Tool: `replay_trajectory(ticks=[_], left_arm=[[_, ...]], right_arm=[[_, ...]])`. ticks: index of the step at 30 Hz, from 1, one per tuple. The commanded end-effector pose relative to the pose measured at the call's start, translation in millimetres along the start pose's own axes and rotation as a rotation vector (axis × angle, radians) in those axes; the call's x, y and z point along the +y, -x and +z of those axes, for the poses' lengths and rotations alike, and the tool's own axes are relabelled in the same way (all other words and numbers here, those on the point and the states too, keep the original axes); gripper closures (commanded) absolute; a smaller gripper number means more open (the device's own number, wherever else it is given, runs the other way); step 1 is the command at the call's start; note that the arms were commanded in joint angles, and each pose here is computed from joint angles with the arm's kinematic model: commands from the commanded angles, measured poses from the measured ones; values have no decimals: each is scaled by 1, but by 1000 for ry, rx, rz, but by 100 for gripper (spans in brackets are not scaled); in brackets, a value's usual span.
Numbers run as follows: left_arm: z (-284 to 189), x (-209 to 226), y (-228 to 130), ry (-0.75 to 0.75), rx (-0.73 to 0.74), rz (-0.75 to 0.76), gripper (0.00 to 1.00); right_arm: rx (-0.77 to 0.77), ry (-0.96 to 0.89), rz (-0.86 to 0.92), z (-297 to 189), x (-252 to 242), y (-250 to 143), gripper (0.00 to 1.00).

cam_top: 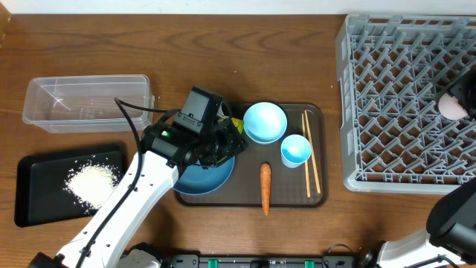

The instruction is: Sort waste into correct bins and load items into the dishwasher rack

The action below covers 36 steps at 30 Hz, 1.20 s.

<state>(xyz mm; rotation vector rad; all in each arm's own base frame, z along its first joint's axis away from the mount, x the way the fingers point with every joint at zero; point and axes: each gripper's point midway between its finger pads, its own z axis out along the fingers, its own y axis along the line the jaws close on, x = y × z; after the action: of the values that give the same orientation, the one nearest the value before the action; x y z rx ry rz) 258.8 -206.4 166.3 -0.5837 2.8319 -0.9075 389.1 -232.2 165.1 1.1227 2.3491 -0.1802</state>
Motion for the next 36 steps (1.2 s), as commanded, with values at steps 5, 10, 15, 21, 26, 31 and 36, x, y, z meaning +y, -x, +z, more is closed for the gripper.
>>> replay_trajectory(ticks=[5,10,15,21,26,31,36], left_arm=[[0,0,2,8,-9,27,63],[0,0,2,8,-8,27,63],[0,0,1,10,-6,32,55],[0,4,-2,25,5,25,51],[0,2,-7,11,33,43,51],[1,2,-11,14,45,88,51],[5,-3,-24,15,72,139,50]], right_arm=[[9,-44,19,11,-8,0,37],[28,-47,19,17,-9,-4,26],[6,-30,29,2,-7,3,19],[-18,86,34,-43,12,16,13],[-28,289,17,-99,44,13,11],[20,694,-178,-183,109,-26,7],[110,817,-314,-229,146,-82,1]])
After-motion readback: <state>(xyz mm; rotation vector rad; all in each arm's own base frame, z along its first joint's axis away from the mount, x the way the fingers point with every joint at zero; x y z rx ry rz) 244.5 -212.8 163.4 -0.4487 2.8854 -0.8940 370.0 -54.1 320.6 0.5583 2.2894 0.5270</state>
